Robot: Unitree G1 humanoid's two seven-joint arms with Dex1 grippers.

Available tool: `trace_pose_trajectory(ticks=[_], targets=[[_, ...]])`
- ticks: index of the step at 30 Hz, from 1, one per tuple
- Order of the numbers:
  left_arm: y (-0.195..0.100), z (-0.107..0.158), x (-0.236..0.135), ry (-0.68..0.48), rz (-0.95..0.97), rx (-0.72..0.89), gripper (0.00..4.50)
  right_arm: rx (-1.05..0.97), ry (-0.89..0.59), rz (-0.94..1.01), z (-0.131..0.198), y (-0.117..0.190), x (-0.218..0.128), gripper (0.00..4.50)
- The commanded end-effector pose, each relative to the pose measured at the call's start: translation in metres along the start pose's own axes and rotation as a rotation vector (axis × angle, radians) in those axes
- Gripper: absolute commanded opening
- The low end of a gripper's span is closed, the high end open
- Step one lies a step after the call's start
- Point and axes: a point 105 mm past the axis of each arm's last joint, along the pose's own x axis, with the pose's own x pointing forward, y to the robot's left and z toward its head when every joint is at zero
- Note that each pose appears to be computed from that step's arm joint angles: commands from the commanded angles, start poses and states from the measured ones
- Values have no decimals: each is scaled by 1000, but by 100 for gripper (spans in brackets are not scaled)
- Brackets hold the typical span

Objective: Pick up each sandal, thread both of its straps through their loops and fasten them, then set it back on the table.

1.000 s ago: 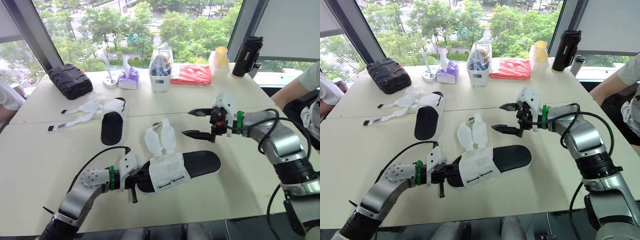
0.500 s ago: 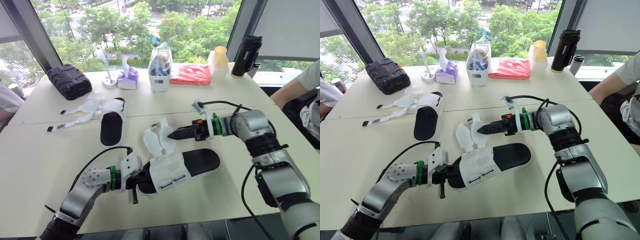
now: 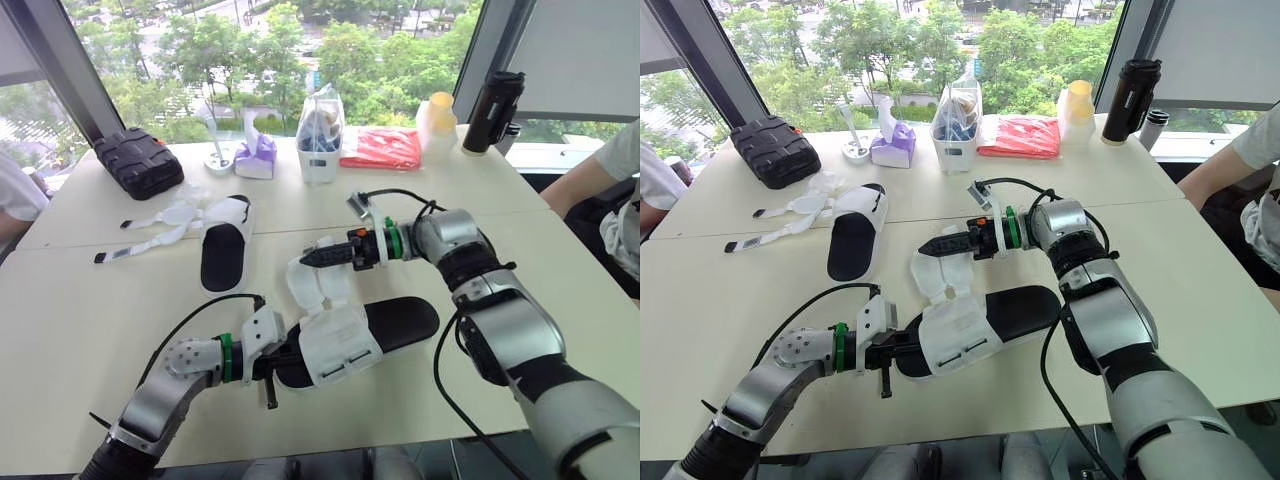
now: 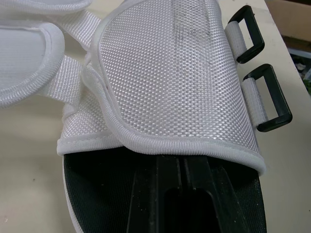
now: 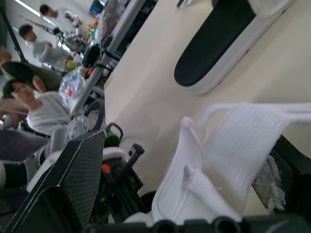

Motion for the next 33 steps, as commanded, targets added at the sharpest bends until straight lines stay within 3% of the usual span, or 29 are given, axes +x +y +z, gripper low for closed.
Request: trace_pose_trajectory(ticks=[1,16,19,25,27,33], targets=[[-10,-7,4,24,-29,-21,4,-31,-70,30,23,10,5,450],[-10,-7,4,23,-25,-19,4,-65,-154,73,51,25,9,450],[-11,-8,4,23,-26,-20,0,-73,-166,79,56,28,7,369],[-10,-8,5,22,-26,-21,0,-93,-194,117,66,38,1,79],[-11,-8,6,21,-27,-20,0,-105,-208,125,70,41,-1,7],[-14,-8,8,19,-36,-22,0,-337,-239,170,85,63,-15,7]])
